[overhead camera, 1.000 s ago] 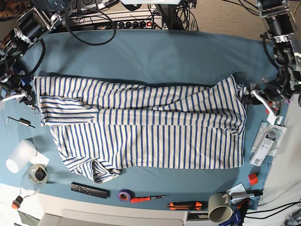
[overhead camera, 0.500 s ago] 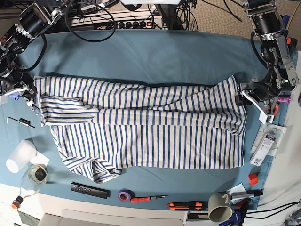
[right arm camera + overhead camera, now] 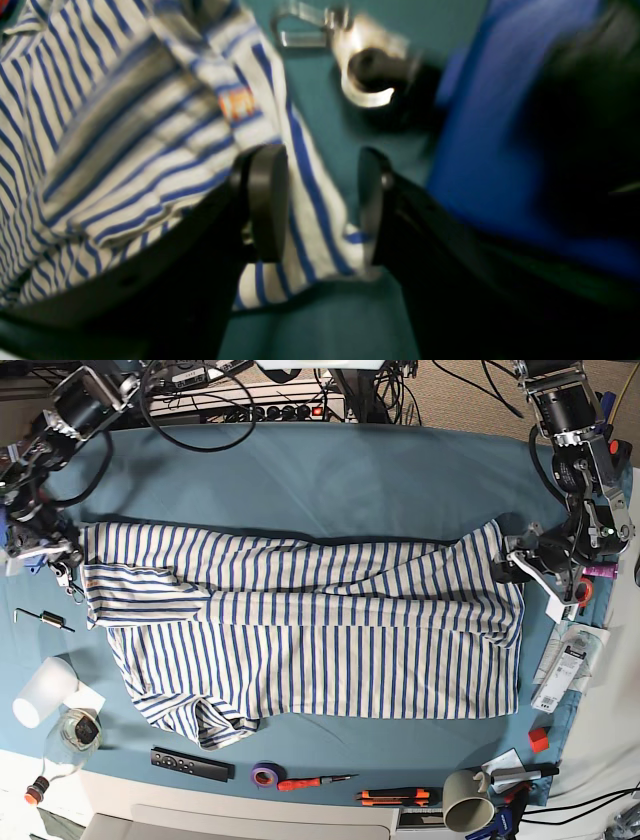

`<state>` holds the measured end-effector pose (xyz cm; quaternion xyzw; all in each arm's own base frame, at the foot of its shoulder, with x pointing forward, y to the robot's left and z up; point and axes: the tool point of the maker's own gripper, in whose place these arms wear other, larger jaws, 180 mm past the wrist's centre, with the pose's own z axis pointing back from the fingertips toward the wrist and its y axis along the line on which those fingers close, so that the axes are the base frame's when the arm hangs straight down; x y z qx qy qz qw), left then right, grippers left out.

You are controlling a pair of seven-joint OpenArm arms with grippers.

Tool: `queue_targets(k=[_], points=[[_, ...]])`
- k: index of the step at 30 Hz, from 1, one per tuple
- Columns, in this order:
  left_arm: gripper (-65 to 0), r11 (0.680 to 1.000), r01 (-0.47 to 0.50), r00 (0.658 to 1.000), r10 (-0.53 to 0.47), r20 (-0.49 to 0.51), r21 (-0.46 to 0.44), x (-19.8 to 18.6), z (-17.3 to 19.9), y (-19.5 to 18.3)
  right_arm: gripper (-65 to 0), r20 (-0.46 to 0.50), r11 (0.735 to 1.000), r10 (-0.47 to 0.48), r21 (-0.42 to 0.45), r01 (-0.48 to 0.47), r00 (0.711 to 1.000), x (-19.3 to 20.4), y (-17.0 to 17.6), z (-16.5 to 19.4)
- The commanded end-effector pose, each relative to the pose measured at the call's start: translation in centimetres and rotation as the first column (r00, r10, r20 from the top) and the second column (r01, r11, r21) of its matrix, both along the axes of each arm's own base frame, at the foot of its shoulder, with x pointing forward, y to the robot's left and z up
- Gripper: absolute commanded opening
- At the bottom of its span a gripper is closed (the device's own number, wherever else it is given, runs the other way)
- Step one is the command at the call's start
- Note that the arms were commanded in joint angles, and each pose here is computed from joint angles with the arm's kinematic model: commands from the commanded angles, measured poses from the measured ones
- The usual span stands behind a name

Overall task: Fold the T-shirt properly
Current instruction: 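Regrasp the folded edge near each gripper, then drag the folded edge back toward the collar with both grippers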

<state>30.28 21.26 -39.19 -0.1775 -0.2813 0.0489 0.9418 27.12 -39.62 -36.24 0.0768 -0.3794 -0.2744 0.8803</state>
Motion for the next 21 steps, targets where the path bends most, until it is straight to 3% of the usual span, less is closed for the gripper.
queue_targets(k=[1,6,15,18,21], points=[[-27.0,1.000,0.008,1.000,-0.008,0.005,0.006,0.2,0.5,0.2,-41.4,0.062,1.000,-0.007,-0.029,0.009,0.998,1.0,-0.8,1.7],[-27.0,1.000,0.009,1.000,-0.009,0.005,0.005,0.2,0.5,0.2,-41.4,0.019,0.999,-0.027,-0.039,0.027,0.999,0.6,-0.1,-0.1],[-27.2,0.999,0.032,0.999,-0.032,0.014,0.010,0.2,0.6,0.0,-41.4,-0.066,0.994,-0.045,0.096,0.052,0.997,-0.6,2.2,-5.2],[-33.7,0.999,0.035,0.999,-0.035,0.007,0.010,0.1,0.5,0.0,-42.5,-0.105,0.988,-0.042,0.141,0.057,0.994,-1.3,2.8,-6.7],[-47.8,0.999,0.038,0.999,-0.038,0.000,0.010,0.0,0.4,-0.1,-50.8,-0.145,0.983,-0.025,0.175,0.050,0.989,-1.9,3.5,-7.7]])
